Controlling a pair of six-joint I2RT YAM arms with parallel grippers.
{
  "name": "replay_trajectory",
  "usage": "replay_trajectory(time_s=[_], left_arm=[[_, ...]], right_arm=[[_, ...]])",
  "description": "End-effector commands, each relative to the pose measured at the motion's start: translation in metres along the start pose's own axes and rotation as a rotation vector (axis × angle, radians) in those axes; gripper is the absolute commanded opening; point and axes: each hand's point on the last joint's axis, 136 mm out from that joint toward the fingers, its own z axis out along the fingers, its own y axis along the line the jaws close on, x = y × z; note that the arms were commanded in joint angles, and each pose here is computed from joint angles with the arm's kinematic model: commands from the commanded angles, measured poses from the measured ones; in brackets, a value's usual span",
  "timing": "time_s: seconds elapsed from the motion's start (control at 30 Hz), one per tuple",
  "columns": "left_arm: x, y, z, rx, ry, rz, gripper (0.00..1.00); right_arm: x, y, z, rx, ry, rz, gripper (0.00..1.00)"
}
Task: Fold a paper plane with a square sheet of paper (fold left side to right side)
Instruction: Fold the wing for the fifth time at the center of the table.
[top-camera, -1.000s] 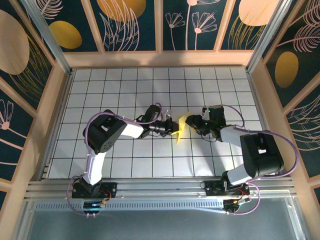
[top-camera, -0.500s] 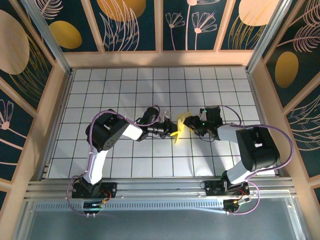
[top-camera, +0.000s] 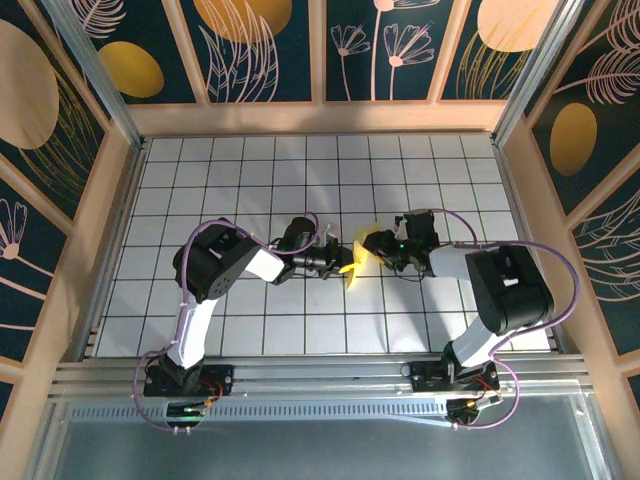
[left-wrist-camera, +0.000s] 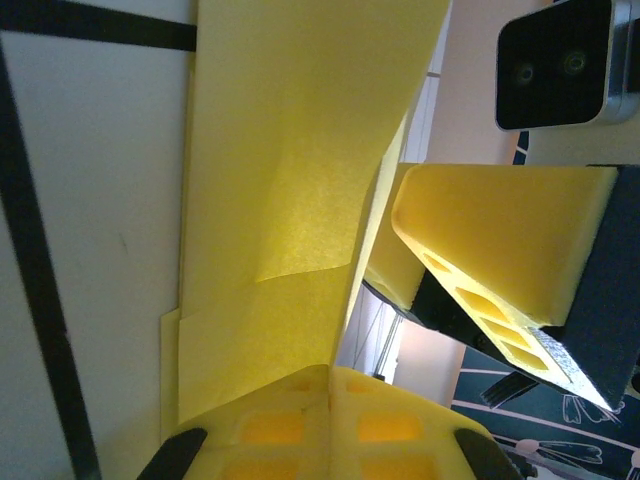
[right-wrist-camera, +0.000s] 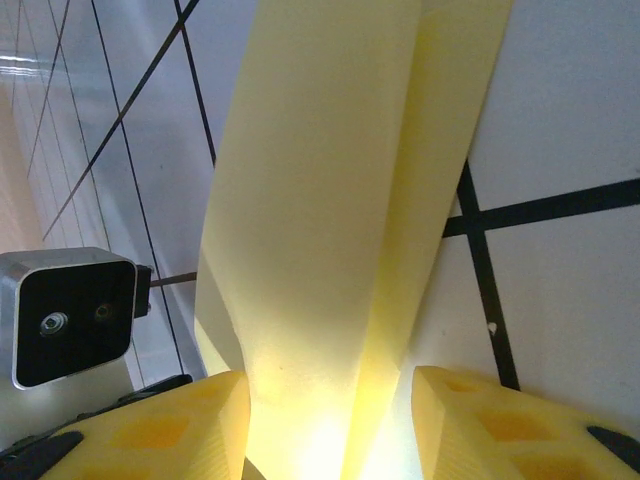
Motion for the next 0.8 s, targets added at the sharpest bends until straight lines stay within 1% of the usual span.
replay_trajectory(time_s=[0.0, 0.5, 0.77], left_arm=[[-0.002, 0.001, -0.003, 0.026, 0.003, 0.001, 0.0], [-0.002, 0.002, -0.003, 0.027, 0.003, -0.005, 0.0], [-0.002, 0.004, -0.003, 0.026, 0.005, -0.013, 0.0]], right_arm=[[-0.012, 0.013, 0.004, -0.023, -0.031, -0.027, 0.46], [-0.013, 0.01, 0.013, 0.0, -0.019, -0.028, 0.44], [-0.01, 0.001, 0.022, 0.042, 0.006, -0.025, 0.43]])
